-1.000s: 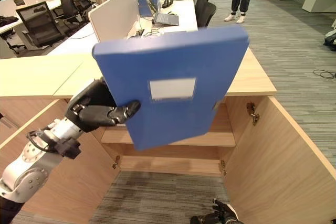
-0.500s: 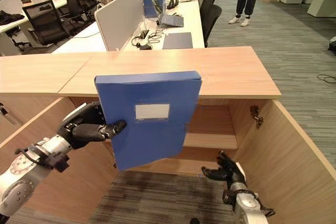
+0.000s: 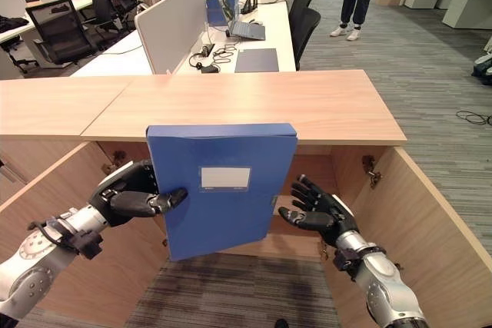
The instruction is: Put the empty folder in the office cabinet
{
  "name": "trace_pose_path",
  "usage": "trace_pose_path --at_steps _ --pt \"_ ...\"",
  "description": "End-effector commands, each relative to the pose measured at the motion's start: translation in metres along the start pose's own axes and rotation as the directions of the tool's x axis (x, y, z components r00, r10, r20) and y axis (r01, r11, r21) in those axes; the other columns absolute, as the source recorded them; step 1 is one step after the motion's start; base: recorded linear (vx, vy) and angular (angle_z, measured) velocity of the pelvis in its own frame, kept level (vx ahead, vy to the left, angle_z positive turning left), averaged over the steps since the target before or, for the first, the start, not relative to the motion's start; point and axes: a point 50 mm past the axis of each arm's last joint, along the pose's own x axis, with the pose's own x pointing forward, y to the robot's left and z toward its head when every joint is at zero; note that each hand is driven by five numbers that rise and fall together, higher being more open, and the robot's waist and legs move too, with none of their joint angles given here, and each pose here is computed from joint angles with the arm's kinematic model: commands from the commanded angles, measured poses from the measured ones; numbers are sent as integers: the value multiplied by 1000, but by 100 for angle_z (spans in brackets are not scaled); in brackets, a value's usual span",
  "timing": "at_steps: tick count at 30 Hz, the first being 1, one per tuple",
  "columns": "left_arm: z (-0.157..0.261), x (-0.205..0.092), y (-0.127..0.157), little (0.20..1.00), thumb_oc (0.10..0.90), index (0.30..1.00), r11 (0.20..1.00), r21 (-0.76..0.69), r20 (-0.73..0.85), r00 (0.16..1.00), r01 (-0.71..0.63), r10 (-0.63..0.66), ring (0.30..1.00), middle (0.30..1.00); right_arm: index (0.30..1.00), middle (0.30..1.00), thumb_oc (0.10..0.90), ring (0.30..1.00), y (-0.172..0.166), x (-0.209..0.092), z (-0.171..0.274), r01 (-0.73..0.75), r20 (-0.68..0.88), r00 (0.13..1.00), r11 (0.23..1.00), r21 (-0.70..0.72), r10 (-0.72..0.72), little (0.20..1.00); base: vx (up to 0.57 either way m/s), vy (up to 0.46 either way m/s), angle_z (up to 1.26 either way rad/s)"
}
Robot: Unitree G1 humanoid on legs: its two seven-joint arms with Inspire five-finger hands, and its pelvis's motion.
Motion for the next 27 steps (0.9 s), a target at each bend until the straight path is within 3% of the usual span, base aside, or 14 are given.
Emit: trace_pose_path --at_steps 1,18,27 --pt "70 14 -1 300 400 300 986 156 286 953 59 -102 300 300 900 900 800 900 38 26 73 -260 259 926 962 -86 273 900 0 0 0" --pt "67 38 -39 300 400 300 944 144 258 910 297 -325 300 300 900 900 800 900 127 46 93 -607 326 715 780 -150 619 900 0 0 0" --pt "66 40 -39 300 400 300 944 148 264 908 296 -326 300 300 900 900 800 900 134 42 107 -625 371 664 755 -199 649 900 0 0 0"
